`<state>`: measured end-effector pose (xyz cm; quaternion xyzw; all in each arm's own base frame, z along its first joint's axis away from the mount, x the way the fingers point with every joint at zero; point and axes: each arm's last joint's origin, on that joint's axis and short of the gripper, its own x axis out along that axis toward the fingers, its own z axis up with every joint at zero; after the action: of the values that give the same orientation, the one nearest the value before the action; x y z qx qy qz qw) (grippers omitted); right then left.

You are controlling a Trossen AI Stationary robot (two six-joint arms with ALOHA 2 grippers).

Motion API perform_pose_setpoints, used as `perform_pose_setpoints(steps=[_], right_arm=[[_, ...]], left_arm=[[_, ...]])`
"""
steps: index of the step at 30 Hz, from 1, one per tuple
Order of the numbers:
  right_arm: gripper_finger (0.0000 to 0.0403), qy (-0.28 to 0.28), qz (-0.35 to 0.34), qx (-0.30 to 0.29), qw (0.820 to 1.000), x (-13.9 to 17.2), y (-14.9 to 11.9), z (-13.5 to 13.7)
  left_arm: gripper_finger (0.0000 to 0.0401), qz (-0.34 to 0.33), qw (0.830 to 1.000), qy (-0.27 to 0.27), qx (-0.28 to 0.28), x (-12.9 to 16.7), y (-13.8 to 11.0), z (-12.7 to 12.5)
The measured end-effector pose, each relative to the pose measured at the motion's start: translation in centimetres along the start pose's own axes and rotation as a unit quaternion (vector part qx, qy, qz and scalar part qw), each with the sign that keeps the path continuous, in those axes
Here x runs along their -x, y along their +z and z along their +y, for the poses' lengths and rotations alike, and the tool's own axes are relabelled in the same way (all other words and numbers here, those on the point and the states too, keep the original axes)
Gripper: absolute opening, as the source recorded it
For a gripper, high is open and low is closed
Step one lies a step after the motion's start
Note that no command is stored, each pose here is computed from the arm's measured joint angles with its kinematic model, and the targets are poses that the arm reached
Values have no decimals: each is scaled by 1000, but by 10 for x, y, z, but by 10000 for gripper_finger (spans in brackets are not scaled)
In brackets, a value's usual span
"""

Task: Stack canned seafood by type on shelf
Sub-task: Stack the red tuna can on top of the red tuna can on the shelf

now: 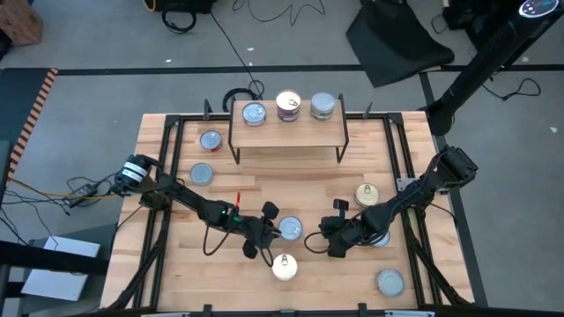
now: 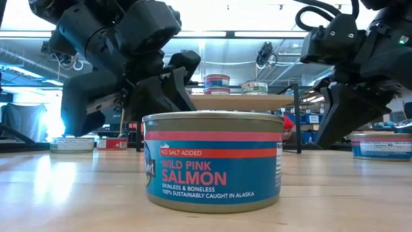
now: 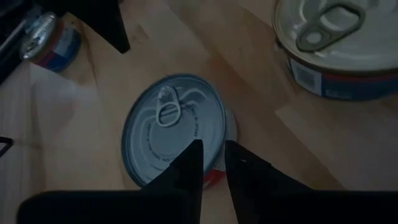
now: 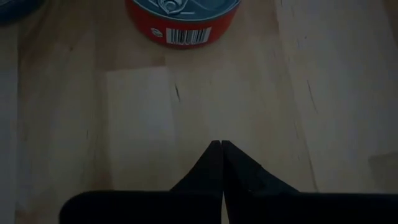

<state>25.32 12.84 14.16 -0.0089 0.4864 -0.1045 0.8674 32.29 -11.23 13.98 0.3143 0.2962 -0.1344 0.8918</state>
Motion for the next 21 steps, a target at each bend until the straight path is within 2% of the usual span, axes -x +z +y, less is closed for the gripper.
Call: perform_pose_setpoints(steps=[6,13,21], right_arm=[[8,8,-12,-4,1000,0,3,2],[4,65,-115,1,991,5,22,15],[4,40,-161,11,986,14,17,29]], left_arm=[[72,7,1000,-3,-11,0,5,3],[72,26,999,-12,-15,0,10,6],[72,28,999,-13,-15,0,10,6]])
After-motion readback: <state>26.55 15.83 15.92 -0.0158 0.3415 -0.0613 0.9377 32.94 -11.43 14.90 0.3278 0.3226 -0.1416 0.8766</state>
